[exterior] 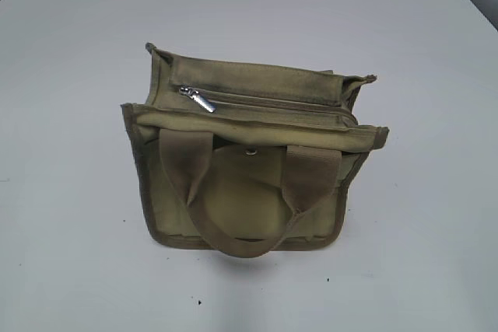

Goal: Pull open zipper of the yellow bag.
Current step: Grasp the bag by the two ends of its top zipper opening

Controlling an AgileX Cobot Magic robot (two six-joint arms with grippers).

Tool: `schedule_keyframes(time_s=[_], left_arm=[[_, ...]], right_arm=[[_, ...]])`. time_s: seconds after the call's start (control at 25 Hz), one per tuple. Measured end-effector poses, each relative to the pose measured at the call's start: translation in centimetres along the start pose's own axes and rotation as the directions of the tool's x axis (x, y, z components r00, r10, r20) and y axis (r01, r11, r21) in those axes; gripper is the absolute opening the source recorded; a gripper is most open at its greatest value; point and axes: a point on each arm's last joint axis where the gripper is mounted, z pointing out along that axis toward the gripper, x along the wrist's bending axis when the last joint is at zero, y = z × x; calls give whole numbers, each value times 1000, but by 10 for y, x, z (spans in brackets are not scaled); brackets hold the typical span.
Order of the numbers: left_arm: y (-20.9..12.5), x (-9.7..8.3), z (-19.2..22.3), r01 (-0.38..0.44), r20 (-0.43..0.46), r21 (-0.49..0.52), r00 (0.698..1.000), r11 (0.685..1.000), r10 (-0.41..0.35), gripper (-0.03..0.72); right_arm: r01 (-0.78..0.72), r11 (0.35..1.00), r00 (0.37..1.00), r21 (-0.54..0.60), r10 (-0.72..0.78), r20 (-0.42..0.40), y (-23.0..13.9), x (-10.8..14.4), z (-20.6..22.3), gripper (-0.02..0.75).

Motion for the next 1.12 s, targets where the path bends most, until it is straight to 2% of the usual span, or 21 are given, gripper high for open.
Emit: schedule_keyframes(time_s=[1.12], left_arm=[[0, 0, 0, 0, 0, 0, 1000, 1000, 0, 241]], right_arm=[[0, 1000, 1000, 0, 0, -1, 0, 0, 0, 583]])
